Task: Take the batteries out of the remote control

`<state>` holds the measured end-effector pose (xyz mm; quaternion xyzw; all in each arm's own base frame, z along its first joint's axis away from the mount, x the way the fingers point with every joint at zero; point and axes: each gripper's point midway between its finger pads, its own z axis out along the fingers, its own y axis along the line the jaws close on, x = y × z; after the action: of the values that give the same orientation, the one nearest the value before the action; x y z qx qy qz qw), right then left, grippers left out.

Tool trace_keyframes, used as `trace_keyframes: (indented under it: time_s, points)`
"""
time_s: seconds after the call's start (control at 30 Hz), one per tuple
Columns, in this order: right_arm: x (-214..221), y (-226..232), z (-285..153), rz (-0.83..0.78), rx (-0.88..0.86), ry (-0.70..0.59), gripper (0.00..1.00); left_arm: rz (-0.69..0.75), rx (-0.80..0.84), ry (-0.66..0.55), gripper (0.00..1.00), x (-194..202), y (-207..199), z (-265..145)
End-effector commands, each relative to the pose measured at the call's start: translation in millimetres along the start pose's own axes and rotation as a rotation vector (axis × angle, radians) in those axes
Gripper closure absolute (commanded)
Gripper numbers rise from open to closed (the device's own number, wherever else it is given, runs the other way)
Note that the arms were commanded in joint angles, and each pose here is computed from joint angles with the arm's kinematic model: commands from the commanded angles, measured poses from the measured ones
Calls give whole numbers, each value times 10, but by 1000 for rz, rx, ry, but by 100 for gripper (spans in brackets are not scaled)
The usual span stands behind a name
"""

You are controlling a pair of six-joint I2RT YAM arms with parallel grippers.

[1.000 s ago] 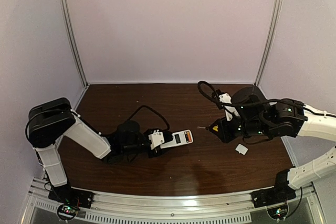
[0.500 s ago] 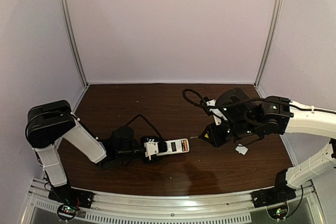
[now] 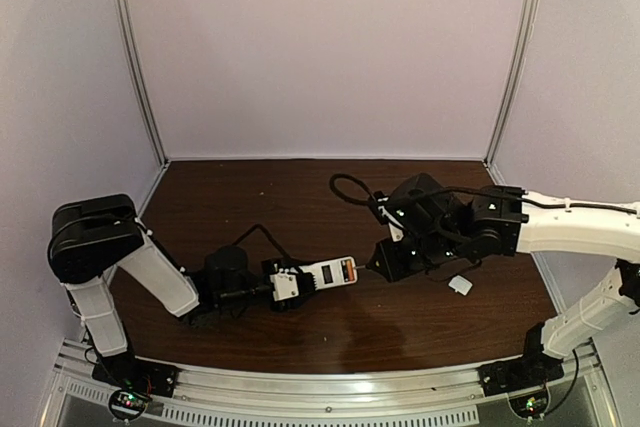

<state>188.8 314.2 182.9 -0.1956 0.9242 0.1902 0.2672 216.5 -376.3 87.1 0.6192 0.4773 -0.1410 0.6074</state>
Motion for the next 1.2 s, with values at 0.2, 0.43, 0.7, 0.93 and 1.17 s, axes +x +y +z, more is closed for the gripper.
trace_keyframes:
  time_s: [0.2, 0.43, 0.7, 0.93, 1.17]
  points:
    - [-125, 56, 98, 21, 19, -59, 100, 107, -117, -59, 100, -173, 144, -58]
    - [-130, 78, 132, 20, 31, -77, 100, 109, -126, -56, 100, -180, 146, -59]
    - [-129, 33, 102, 20, 74, -103, 100, 103, -129, -46, 100, -173, 156, -42]
    - [-154, 12, 128, 18, 89, -127, 100, 102, -128, -45, 100, -193, 147, -37]
    - [-148, -6, 194, 11, 112, -125, 100, 99, -131, -41, 100, -195, 159, -38]
